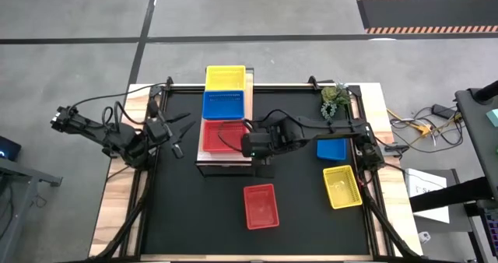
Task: Stack baskets on shelf by color
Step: Stack the blue bin on top of the blue bins on the shelf
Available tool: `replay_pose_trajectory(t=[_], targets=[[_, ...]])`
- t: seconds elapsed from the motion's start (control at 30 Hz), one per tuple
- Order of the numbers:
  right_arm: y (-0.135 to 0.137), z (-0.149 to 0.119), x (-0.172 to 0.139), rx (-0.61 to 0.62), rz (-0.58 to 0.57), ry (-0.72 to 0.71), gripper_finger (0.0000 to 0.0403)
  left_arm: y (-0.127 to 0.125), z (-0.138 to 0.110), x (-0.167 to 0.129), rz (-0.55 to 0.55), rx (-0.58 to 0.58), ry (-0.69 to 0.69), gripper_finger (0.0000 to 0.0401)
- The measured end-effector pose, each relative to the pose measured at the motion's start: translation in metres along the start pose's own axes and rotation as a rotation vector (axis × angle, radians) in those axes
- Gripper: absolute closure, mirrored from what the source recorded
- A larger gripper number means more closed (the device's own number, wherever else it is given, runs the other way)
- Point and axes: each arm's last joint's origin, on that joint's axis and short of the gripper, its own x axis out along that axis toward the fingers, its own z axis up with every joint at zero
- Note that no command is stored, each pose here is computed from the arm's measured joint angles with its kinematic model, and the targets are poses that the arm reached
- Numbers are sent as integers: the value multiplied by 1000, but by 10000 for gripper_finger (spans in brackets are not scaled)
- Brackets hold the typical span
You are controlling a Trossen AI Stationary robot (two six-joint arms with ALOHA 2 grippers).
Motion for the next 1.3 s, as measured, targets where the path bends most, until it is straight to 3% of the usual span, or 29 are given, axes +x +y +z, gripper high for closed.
replay_pose_trajectory(t=[0.2, 0.53, 0.7, 1.1, 1.3], targets=[[4, -14, -1, 40, 0, 34, 394, 0, 0, 0, -1, -1, -1, 283], [-3, -56, -4, 185, -14, -88, 394, 0, 0, 0, -1, 0, 0, 283], [-14, -88, 3, 384, -39, -71, 394, 0, 0, 0, 0, -1, -1, 283], [-41, -171, 38, 881, -164, 116, 394, 0, 0, 0, -1, 1, 0, 283], [-50, -206, 54, 1043, -236, 184, 394, 0, 0, 0, 0, 1, -1, 283]])
